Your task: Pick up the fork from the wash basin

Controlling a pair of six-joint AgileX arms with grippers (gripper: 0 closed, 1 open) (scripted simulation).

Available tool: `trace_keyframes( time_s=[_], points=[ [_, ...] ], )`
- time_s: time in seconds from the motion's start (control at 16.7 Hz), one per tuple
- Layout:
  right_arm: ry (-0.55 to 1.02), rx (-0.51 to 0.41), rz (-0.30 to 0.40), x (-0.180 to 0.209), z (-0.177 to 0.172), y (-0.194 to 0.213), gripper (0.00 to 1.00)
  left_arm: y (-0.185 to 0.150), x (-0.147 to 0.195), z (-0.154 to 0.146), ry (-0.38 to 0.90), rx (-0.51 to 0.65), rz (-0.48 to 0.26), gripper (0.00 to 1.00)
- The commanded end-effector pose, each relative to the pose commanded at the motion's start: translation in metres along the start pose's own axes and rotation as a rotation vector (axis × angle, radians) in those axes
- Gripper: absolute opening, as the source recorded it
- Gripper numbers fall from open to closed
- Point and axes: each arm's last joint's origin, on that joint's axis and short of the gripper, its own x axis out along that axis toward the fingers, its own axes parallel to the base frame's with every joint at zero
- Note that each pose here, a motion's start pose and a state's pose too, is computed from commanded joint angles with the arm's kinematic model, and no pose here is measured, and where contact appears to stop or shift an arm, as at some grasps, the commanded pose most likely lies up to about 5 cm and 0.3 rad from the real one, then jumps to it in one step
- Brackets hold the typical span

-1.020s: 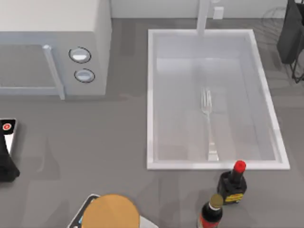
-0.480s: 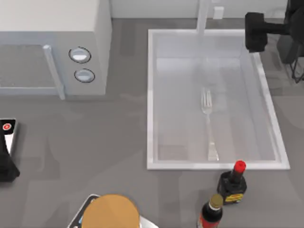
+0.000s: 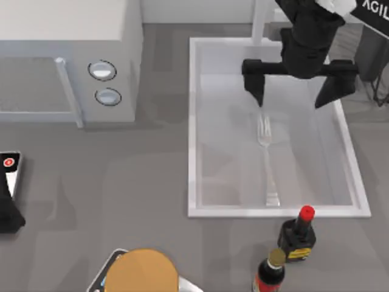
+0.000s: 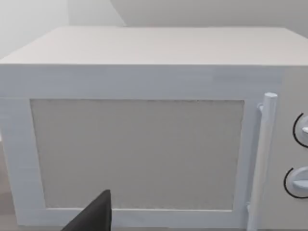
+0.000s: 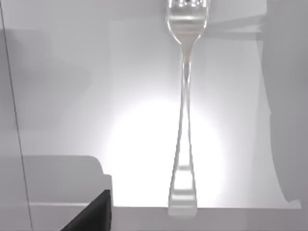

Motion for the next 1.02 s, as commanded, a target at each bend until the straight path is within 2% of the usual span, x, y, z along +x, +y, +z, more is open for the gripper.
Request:
trace_keyframes(
  time_s=[0.24,0.66,1.02],
  points=[
    [0.071,-0.002,-0.028,0.029,0.007,0.014,1.0,0.0,0.0,0.0,0.0,0.0,0.0,1.0],
    [0.078,0.002,-0.031,0.038,0.009,0.012,1.0,0.0,0.0,0.0,0.0,0.0,0.0,1.0],
    [0.063,-0.001,-0.025,0.121,0.008,0.013,1.0,0.0,0.0,0.0,0.0,0.0,0.0,1.0]
  ],
)
